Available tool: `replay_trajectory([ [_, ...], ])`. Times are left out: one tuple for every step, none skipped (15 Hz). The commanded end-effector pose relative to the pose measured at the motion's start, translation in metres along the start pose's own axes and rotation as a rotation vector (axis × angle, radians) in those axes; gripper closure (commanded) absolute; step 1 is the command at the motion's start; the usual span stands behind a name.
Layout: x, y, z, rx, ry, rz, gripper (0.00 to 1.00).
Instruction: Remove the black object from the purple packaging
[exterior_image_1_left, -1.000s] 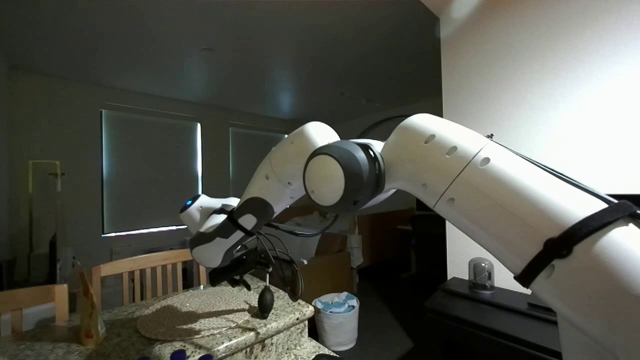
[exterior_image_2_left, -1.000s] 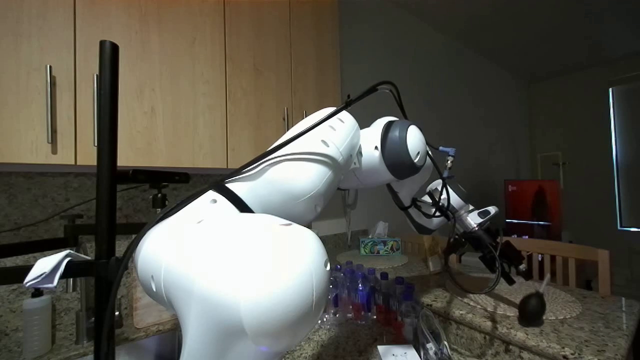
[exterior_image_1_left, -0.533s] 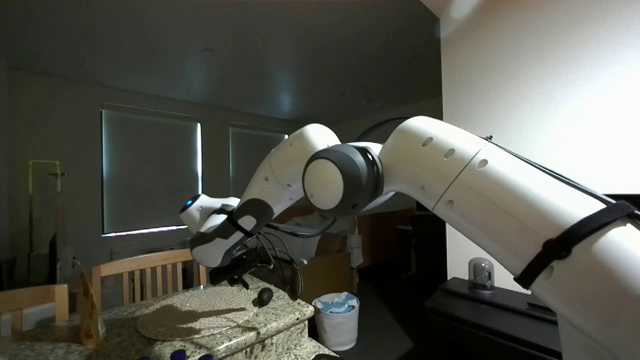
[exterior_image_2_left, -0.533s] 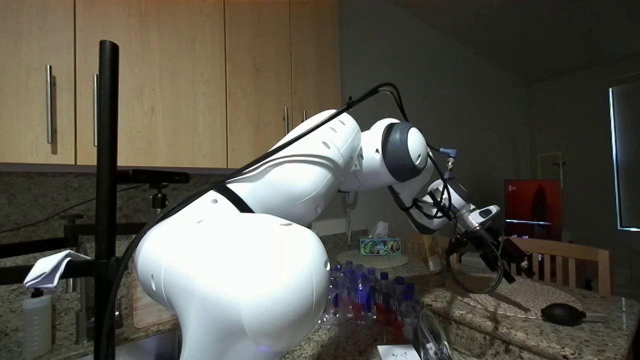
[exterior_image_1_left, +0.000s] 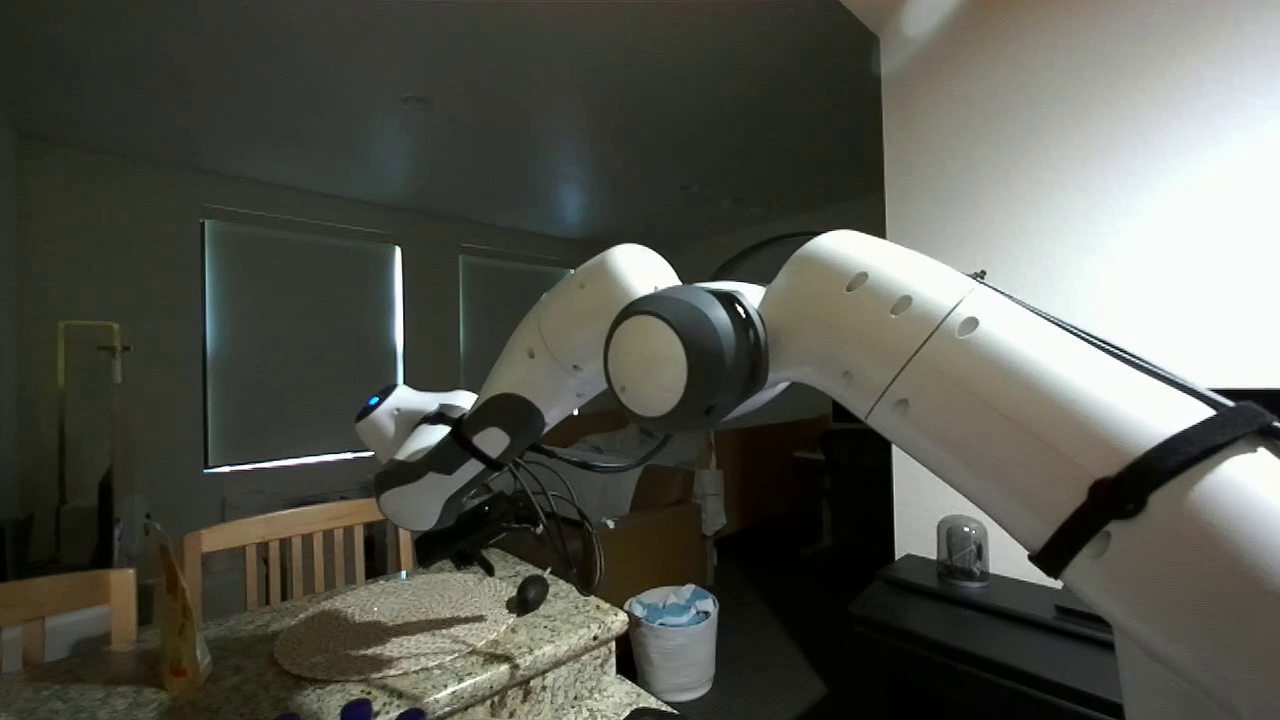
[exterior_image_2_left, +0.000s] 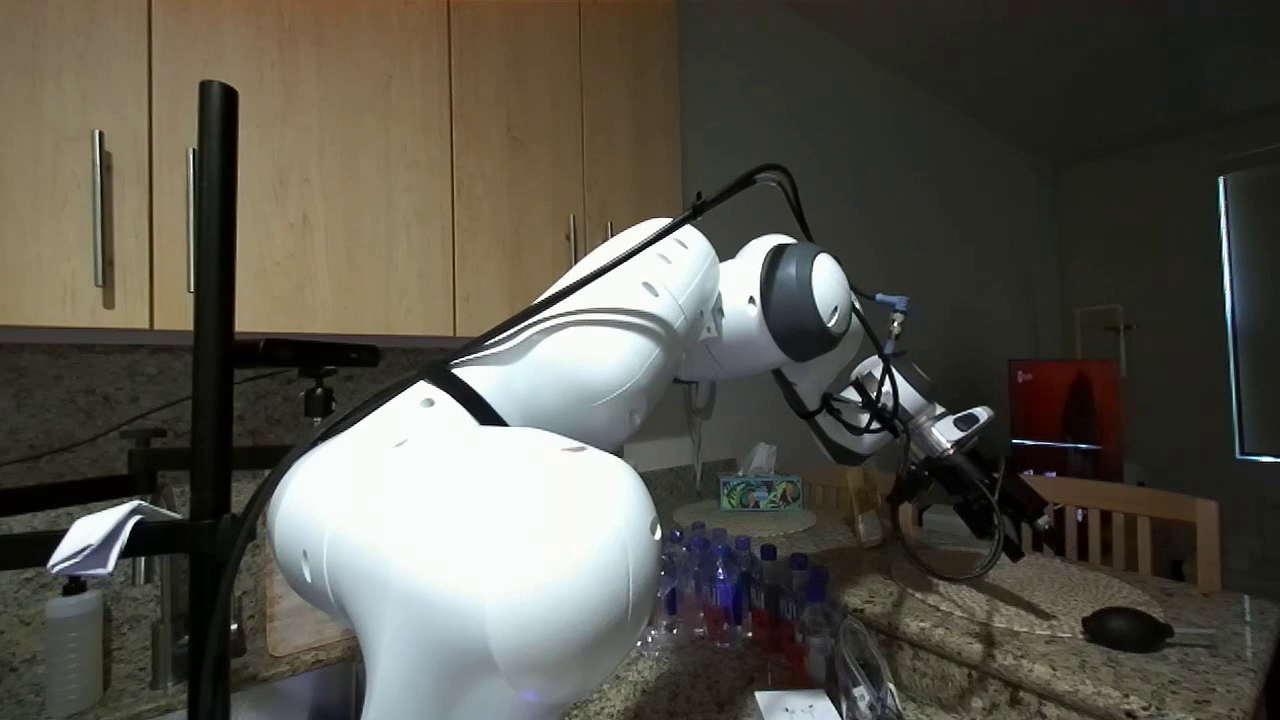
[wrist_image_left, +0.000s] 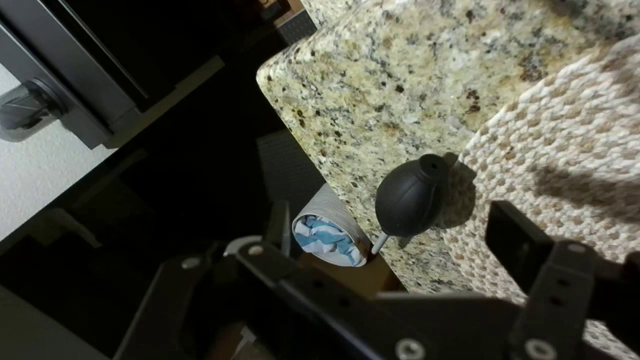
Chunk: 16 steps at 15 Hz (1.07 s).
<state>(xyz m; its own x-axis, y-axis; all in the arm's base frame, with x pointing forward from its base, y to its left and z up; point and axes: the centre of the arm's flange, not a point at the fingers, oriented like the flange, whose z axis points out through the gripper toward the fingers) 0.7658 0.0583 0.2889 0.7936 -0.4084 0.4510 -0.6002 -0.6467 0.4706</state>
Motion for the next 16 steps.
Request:
replay_trajectory([
  [-0.013,0.029,-0.03,0.04,-0.001,-0.091,0.0],
  [-0.014,0.032,-0.037,0.044,0.005,-0.096,0.0],
  [-0.016,0.04,-0.046,0.048,0.005,-0.101,0.0],
  [-0.017,0.046,-0.053,0.056,0.002,-0.109,0.0],
  [-0.018,0.054,-0.06,0.069,-0.001,-0.117,0.0],
  [-0.018,0.062,-0.069,0.088,-0.005,-0.128,0.0],
  [-0.02,0.071,-0.079,0.12,-0.008,-0.137,0.0],
  [-0.022,0.077,-0.088,0.142,-0.005,-0.142,0.0],
  [-0.028,0.079,-0.099,0.173,0.003,-0.132,0.0],
  [-0.032,0.081,-0.107,0.2,0.002,-0.133,0.0],
  [-0.04,0.079,-0.113,0.251,-0.007,-0.14,0.0],
  [-0.05,0.078,-0.119,0.312,-0.019,-0.14,0.0],
  [-0.063,0.075,-0.123,0.366,-0.027,-0.129,0.0],
  [-0.072,0.071,-0.126,0.419,-0.041,-0.127,0.0],
  [-0.085,0.066,-0.127,0.464,-0.06,-0.117,0.0],
  [-0.094,0.063,-0.128,0.492,-0.076,-0.111,0.0],
])
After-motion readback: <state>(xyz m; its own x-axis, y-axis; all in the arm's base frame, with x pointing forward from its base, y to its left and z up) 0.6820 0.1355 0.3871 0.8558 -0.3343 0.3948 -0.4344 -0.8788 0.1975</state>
